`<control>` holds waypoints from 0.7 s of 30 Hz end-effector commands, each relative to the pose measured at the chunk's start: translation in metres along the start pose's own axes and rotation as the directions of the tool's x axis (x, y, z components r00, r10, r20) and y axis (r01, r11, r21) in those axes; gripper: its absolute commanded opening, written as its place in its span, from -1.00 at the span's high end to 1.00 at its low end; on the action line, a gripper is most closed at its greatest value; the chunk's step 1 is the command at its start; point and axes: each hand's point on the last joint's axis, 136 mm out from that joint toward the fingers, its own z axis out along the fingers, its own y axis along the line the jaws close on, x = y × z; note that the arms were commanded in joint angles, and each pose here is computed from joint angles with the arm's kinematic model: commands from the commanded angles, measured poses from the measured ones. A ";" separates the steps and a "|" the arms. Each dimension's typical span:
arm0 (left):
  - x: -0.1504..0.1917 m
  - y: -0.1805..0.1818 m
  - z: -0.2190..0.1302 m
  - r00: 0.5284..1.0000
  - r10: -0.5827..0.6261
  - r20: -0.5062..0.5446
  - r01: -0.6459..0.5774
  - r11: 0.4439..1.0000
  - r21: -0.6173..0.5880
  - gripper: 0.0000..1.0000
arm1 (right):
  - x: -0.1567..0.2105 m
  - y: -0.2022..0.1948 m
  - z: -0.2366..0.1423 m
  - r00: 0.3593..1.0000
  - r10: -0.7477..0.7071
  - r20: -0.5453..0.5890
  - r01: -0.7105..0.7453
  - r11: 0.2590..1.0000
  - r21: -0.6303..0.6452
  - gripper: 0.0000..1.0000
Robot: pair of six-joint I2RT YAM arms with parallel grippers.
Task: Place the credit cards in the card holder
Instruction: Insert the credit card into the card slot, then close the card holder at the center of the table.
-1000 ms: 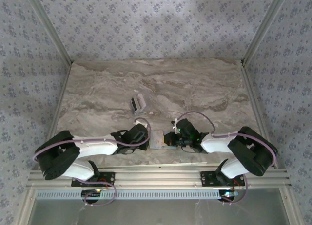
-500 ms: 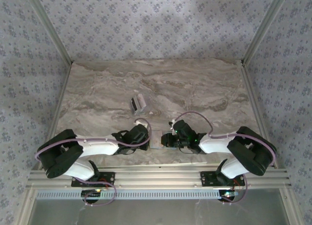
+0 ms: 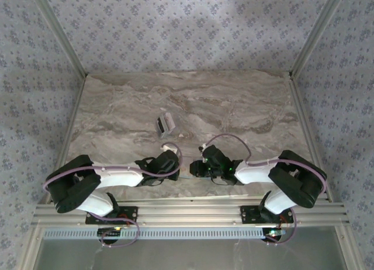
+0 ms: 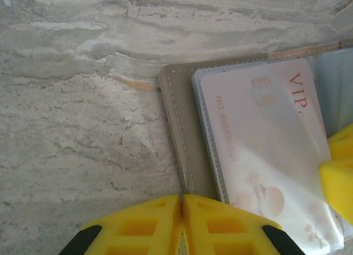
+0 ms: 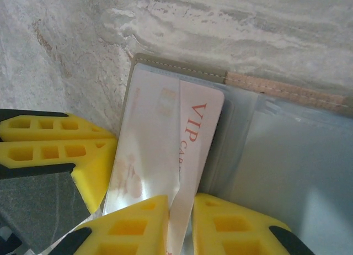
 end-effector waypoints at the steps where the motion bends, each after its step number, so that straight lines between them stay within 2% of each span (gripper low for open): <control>1: 0.017 -0.017 0.013 0.998 0.002 -0.064 0.003 0.997 0.071 0.72 | 0.008 0.023 0.009 0.997 -0.055 -0.051 0.052 0.997 -0.056 0.55; 5: 0.018 -0.012 0.012 0.998 -0.002 -0.059 0.005 0.999 0.051 0.72 | 0.007 0.012 0.004 0.996 -0.061 -0.061 0.062 0.998 0.020 0.46; 8: 0.019 -0.008 0.011 0.998 -0.003 -0.057 0.005 0.999 0.042 0.71 | 0.005 0.001 -0.005 0.995 -0.074 -0.060 0.080 0.991 0.105 0.21; 11: 0.020 -0.007 0.011 0.998 -0.008 -0.056 0.010 0.999 0.039 0.70 | 0.001 -0.008 -0.019 0.994 -0.094 -0.054 0.102 0.979 0.176 0.05; 18: 0.022 -0.007 0.014 0.998 -0.010 -0.065 0.012 0.999 0.040 0.69 | -0.005 -0.014 -0.047 0.991 -0.127 -0.030 0.131 0.961 0.245 -0.14; 21: 0.022 -0.009 0.015 0.998 -0.009 -0.066 0.012 0.999 0.046 0.69 | -0.013 -0.024 -0.067 0.990 -0.139 0.018 0.126 0.939 0.321 -0.22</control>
